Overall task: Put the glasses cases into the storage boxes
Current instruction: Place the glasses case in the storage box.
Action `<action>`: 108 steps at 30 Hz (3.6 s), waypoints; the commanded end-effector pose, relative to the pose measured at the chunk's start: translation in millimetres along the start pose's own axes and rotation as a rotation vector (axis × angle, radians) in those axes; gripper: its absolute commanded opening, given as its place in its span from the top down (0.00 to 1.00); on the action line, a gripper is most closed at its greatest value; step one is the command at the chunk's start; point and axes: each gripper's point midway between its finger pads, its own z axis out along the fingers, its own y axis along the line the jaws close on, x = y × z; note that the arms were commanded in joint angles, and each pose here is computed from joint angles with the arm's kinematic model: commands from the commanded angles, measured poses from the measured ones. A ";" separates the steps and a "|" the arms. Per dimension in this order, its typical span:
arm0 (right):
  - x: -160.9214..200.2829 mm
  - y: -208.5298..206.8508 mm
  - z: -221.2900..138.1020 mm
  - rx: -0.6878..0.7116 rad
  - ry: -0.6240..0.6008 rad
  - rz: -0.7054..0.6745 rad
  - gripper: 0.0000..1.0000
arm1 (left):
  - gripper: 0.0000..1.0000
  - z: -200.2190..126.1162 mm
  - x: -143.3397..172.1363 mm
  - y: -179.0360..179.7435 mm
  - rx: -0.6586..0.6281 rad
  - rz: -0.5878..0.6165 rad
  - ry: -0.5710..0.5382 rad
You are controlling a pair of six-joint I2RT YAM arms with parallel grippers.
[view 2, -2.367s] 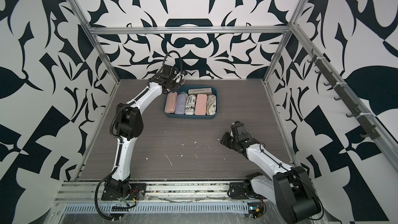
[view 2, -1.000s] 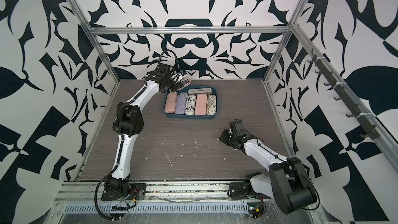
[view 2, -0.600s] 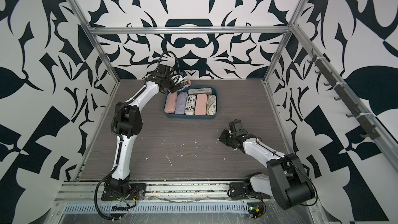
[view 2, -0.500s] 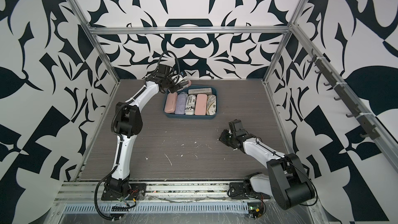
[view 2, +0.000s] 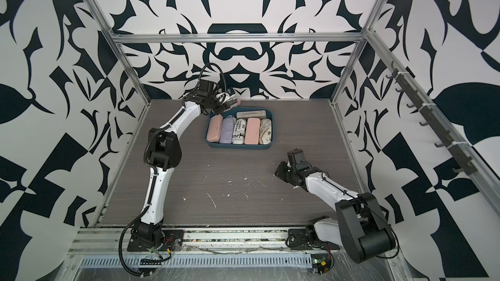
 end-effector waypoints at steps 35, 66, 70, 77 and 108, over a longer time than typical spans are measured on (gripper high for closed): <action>-4.9 10.6 1.2 -0.025 -0.011 -0.013 1.00 | 0.69 -19.6 27.6 -37.3 0.141 0.270 -0.086; -3.5 17.6 10.5 -0.035 0.015 -0.022 1.00 | 0.49 -38.4 -6.4 -24.3 0.088 0.175 -0.197; -3.3 18.4 12.2 -0.039 0.019 -0.023 1.00 | 0.52 -41.5 -7.9 -21.1 0.088 0.164 -0.192; -2.1 19.4 15.4 -0.046 0.030 -0.019 1.00 | 0.49 -36.5 4.5 -25.8 0.117 0.194 -0.132; -2.8 21.5 15.2 -0.048 0.033 -0.009 1.00 | 0.78 -4.1 13.3 -39.2 0.130 0.231 -0.104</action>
